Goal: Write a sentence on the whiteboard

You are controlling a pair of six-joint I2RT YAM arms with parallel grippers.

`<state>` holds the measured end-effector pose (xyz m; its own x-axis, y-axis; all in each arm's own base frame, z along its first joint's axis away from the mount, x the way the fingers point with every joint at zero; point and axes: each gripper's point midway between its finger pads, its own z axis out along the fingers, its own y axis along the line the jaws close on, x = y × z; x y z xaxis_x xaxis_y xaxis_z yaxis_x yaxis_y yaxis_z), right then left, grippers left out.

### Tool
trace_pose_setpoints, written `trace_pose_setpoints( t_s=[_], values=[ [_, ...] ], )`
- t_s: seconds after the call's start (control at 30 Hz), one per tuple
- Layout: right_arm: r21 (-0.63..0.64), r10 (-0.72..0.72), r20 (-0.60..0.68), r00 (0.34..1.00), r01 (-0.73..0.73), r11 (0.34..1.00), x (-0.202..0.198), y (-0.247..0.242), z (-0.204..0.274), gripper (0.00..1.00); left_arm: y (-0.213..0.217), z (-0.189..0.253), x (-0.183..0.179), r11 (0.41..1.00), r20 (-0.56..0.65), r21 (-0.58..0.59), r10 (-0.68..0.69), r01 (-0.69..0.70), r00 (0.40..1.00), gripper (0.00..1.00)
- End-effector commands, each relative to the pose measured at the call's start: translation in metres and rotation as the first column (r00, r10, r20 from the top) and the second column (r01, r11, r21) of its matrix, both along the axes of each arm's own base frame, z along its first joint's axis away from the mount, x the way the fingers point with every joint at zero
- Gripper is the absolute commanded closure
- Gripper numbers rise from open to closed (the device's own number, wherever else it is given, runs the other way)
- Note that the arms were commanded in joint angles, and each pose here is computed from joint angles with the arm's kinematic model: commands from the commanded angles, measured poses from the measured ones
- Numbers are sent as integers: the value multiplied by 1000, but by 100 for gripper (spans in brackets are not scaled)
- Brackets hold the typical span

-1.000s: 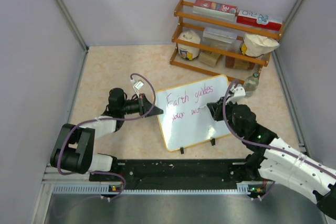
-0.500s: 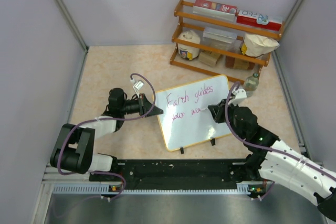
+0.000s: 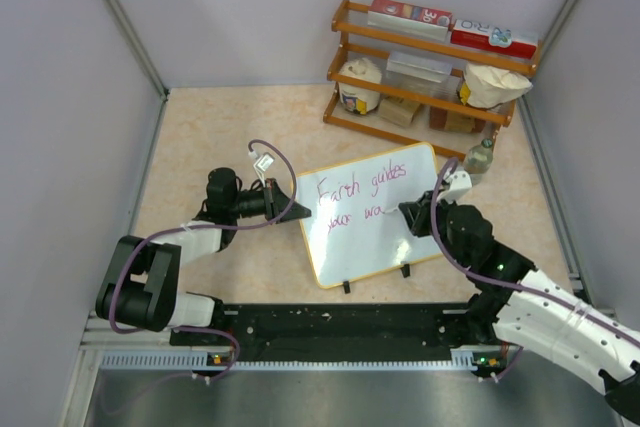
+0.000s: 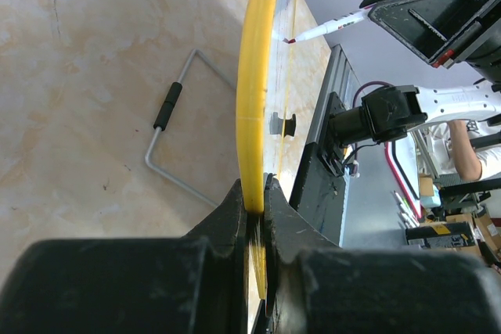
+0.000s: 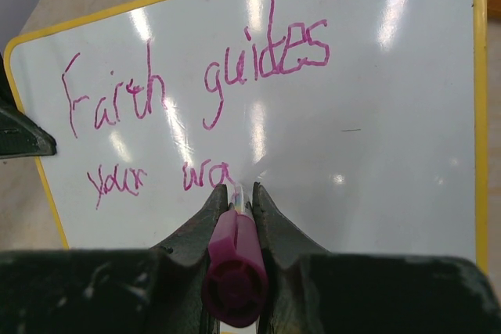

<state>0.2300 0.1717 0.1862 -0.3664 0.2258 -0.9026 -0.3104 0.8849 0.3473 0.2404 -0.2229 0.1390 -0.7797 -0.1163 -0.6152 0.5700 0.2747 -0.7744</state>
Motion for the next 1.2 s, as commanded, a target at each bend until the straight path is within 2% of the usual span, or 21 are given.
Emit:
trace_pose_setpoints(
  t_s=[0.0,0.47,1.17],
  values=[
    [19,-28,69,997,27,999,6,-6,32,100,-4,-2,4,999,90,28,-20,18,996,100],
    [46,-41,123,992,36,998,17,0,56,100,-4,-2,4,999,92,27,-20,18,996,100],
    [-26,-42,6,999,42,999,9,-6,-6,100,-4,-2,4,999,90,29,-19,17,996,100]
  ],
)
